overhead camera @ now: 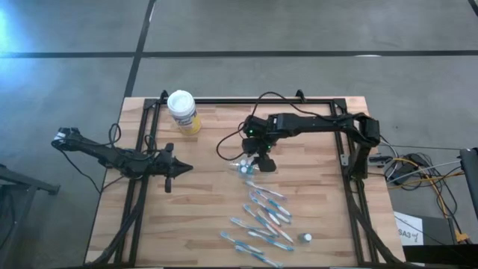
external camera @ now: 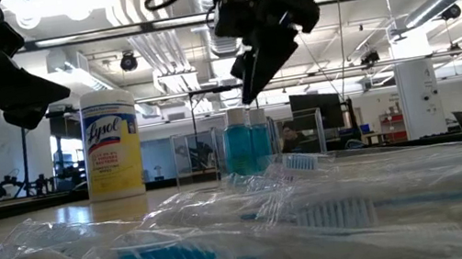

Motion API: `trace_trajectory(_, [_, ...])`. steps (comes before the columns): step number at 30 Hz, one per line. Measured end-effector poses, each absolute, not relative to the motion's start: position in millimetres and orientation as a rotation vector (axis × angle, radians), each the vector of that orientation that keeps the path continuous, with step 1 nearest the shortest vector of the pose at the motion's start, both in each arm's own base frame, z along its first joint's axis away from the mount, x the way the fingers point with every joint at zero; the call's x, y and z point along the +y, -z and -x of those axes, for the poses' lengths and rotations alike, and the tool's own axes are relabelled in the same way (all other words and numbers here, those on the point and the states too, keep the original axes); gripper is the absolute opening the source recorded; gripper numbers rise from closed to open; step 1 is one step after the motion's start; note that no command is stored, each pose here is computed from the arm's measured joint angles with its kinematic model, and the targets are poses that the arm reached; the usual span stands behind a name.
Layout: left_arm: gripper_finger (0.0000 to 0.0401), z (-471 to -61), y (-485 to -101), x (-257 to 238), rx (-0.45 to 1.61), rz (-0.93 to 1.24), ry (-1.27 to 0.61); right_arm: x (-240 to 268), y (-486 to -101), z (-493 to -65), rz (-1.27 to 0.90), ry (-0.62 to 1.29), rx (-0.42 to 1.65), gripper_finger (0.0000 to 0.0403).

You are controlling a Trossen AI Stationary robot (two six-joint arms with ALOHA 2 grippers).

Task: Pick & Place toothbrushing station
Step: Put the blue mouthwash bottle into the middle compartment of the transparent organizer

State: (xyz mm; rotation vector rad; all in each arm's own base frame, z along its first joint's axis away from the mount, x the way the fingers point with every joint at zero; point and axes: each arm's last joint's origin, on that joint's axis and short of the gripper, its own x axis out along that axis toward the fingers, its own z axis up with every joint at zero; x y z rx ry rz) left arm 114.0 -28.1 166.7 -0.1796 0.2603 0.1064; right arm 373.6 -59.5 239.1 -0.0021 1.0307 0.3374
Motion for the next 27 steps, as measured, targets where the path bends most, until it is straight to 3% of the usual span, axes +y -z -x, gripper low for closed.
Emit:
trace_trajectory(9, [0.0016, -113.9, -166.4, -28.1, 0.264, 0.177, -0.107, -51.6, -311.1, -335.0, -0.021, -0.210, 0.875, 0.0173])
trace_trajectory(16, [0.0016, -113.8, -166.2, -28.2, 0.266, 0.178, -0.102, -3.3, -367.1, -264.7, 0.013, -0.002, 0.713, 0.0165])
trace_trajectory(20, [0.0016, -113.8, -166.2, -28.3, 0.266, 0.178, -0.101, 35.1, -370.0, -219.2, -0.059, 0.019, 0.692, 0.0149])
trace_trajectory(27, [0.0016, -113.9, -166.2, -28.4, 0.267, 0.179, -0.098, 94.6, -336.1, -170.5, -0.252, 0.122, 0.757, 0.0121])
